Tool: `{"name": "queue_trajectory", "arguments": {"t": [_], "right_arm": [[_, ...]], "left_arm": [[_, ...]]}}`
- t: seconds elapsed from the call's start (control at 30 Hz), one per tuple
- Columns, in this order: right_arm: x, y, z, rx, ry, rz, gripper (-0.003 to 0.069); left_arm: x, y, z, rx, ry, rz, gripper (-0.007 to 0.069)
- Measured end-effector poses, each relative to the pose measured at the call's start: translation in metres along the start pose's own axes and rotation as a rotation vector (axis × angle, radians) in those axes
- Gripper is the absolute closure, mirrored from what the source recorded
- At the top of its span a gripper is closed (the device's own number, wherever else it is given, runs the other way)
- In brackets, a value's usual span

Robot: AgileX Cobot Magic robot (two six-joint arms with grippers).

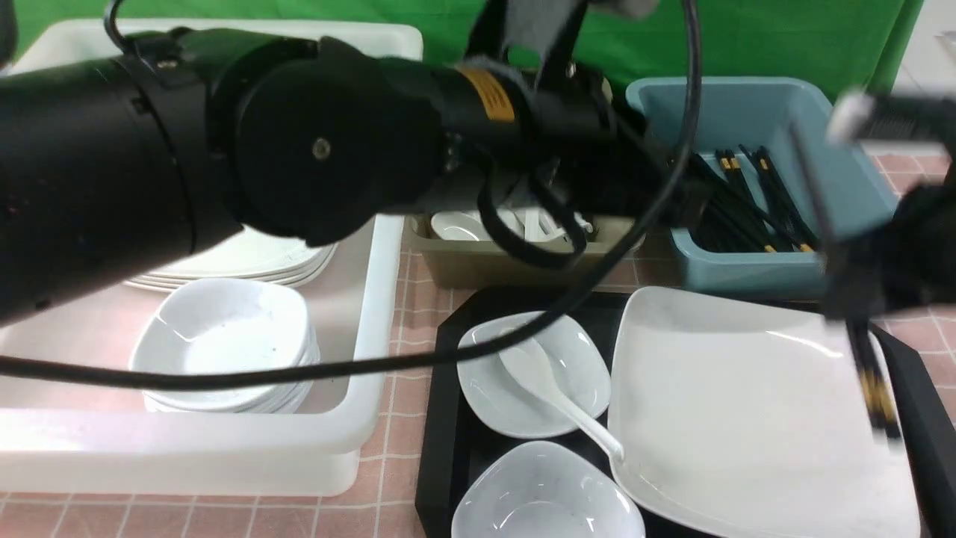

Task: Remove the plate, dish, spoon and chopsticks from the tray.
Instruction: Use the right arm to put the chopsticks into the small storage box on the right, then use the left arm to grab a soup spoon from the plate

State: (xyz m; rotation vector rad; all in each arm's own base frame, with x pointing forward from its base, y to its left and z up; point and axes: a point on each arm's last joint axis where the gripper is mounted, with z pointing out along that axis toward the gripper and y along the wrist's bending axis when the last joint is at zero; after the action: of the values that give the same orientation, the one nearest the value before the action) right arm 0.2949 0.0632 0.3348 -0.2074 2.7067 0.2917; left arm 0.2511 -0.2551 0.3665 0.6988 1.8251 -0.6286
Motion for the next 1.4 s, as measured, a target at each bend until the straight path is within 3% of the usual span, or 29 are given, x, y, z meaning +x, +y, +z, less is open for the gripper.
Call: {"name": "queue_trajectory", "arguments": {"t": [0.17,0.37,0.57,0.7,0.87,0.93,1.03,1.1,1.17,1.27,1.4], "right_arm": [[-0.059,-0.029,0.012,0.047,-0.204,0.041,0.0490],[-0.116,-0.058,0.081,0.084,-0.328,0.069,0.0490],[-0.133,-0.076,0.151,0.101,-0.355,0.087,0.0490],[-0.128,-0.080,0.172,0.102,-0.311,0.094,0.0471],[-0.115,-0.079,0.177,0.088,-0.165,0.096,0.0279],[-0.110,-0.076,0.168,0.083,-0.103,0.091,0.0254],[-0.104,-0.070,0.149,0.073,-0.026,0.056,0.0322],[-0.096,-0.061,0.112,0.056,0.046,-0.023,0.0529],[-0.087,-0.053,0.081,0.039,0.107,-0.067,0.0613],[-0.071,-0.038,0.030,-0.006,0.123,-0.120,0.0629],[-0.047,-0.020,-0.010,-0.081,0.057,-0.157,0.0629]], "left_arm": [[-0.007,0.001,0.000,-0.013,-0.072,0.016,0.0629],[-0.002,0.000,0.000,-0.005,-0.021,0.019,0.0629],[0.010,-0.001,-0.001,0.013,0.113,0.028,0.0628],[0.018,-0.002,-0.002,0.023,0.198,0.039,0.0628],[0.035,-0.004,-0.007,0.049,0.392,0.040,0.0628],[0.042,-0.005,-0.010,0.061,0.474,0.040,0.0628],[0.051,-0.005,-0.013,0.080,0.573,0.059,0.0628],[0.059,-0.007,-0.013,0.140,0.755,0.136,0.0628],[0.063,-0.007,-0.009,0.193,0.863,0.201,0.0628],[0.065,-0.007,0.004,0.266,0.942,0.301,0.0628],[0.067,-0.003,0.026,0.291,0.955,0.367,0.0628]]}}
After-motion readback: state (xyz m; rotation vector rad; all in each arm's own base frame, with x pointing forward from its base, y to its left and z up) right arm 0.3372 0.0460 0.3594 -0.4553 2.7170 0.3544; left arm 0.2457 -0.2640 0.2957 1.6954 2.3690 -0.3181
